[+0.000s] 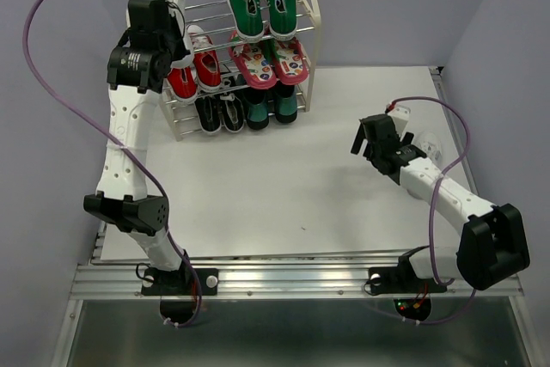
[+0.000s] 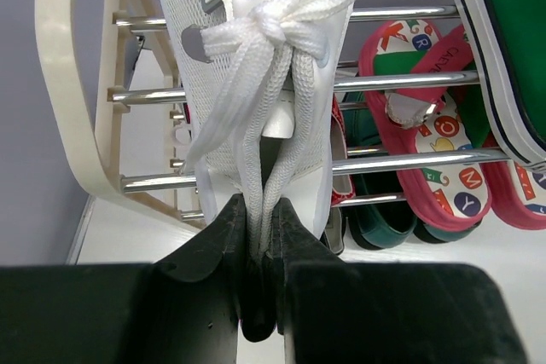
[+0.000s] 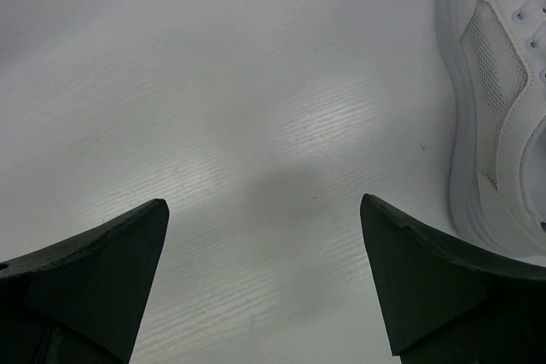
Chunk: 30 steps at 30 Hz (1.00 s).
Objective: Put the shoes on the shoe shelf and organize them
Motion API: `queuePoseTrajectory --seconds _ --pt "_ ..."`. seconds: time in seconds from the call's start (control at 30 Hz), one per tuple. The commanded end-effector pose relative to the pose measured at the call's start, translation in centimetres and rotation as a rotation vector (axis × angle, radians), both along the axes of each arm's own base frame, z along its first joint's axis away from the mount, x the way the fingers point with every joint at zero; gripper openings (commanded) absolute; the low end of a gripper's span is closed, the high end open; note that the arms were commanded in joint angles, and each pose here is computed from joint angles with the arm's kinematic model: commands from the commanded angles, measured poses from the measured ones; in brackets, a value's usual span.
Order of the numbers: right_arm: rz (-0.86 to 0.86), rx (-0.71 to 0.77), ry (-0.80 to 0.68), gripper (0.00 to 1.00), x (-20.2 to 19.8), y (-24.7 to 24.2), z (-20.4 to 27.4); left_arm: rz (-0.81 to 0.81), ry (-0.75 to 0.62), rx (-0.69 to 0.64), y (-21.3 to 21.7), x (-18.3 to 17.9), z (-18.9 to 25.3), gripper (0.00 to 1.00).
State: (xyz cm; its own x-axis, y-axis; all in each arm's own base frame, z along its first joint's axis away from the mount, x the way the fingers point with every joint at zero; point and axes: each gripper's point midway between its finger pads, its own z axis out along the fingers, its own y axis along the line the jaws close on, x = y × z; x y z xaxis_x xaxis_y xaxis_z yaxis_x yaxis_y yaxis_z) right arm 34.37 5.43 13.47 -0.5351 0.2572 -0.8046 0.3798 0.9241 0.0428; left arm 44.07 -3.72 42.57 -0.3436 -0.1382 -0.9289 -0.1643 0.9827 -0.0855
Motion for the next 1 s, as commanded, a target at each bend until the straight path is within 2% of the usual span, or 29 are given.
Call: queuePoseTrajectory --seconds 0.0,0.07,0.1,0.13,0.23,0.27,0.37,0.5,0.67,0.83,0.9,0.93,0.97 --pt "-0.015 -0.003 -0.046 1.0 1.3 -0.1 1.8 -0.011 -0.127 -0.004 0.8 -0.9 4.2 0.08" --pt "-0.014 -0.002 -0.045 1.0 1.3 0.0 1.8 0.003 -0.095 -0.008 1.2 -0.3 3.1 0.1" --pt "-0.012 0.0 -0.043 1.0 1.3 0.0 1.8 0.013 -0.1 -0.015 1.6 -0.2 3.4 0.13" --pt "-0.016 -0.003 -0.042 1.0 1.2 -0.1 1.8 0.031 -0.086 -0.018 2.3 0.2 2.9 0.22" --pt "-0.023 -0.009 -0.04 1.0 1.1 -0.3 1.8 0.06 -0.077 -0.029 3.0 0.3 2.7 0.32" --pt "-0.025 -0.011 -0.039 1.0 0.9 -0.4 1.9 0.063 -0.085 -0.031 3.1 0.2 2.8 0.47" --pt "-0.033 -0.008 -0.042 1.0 0.9 -0.5 2.0 0.05 -0.094 -0.037 2.9 0.2 2.8 0.71" --pt "-0.049 -0.01 -0.036 1.0 0.4 -0.8 2.3 0.045 -0.118 -0.051 2.8 -0.2 3.6 0.77" --pt "-0.123 -0.033 -0.032 1.0 -0.9 -2.7 3.2 0.004 -0.167 -0.084 2.0 -1.5 5.4 0.99" --pt "-0.251 0.011 0.005 1.0 -2.3 -7.2 2.5 -0.137 -0.277 -0.181 -0.7 -3.7 8.2 0.99" --pt "-0.338 0.024 0.028 1.0 -3.1 -10.2 2.1 -0.204 -0.383 -0.218 -2.0 -6.1 11.1 0.99" --pt "-0.371 0.037 0.037 1.0 -3.4 -11.1 1.8 -0.214 -0.368 -0.239 -2.5 -6.2 10.0 0.99" --pt "-0.418 0.075 0.051 1.0 -3.8 -12.7 1.2 -0.247 -0.408 -0.255 -3.2 -7.9 11.1 0.99"
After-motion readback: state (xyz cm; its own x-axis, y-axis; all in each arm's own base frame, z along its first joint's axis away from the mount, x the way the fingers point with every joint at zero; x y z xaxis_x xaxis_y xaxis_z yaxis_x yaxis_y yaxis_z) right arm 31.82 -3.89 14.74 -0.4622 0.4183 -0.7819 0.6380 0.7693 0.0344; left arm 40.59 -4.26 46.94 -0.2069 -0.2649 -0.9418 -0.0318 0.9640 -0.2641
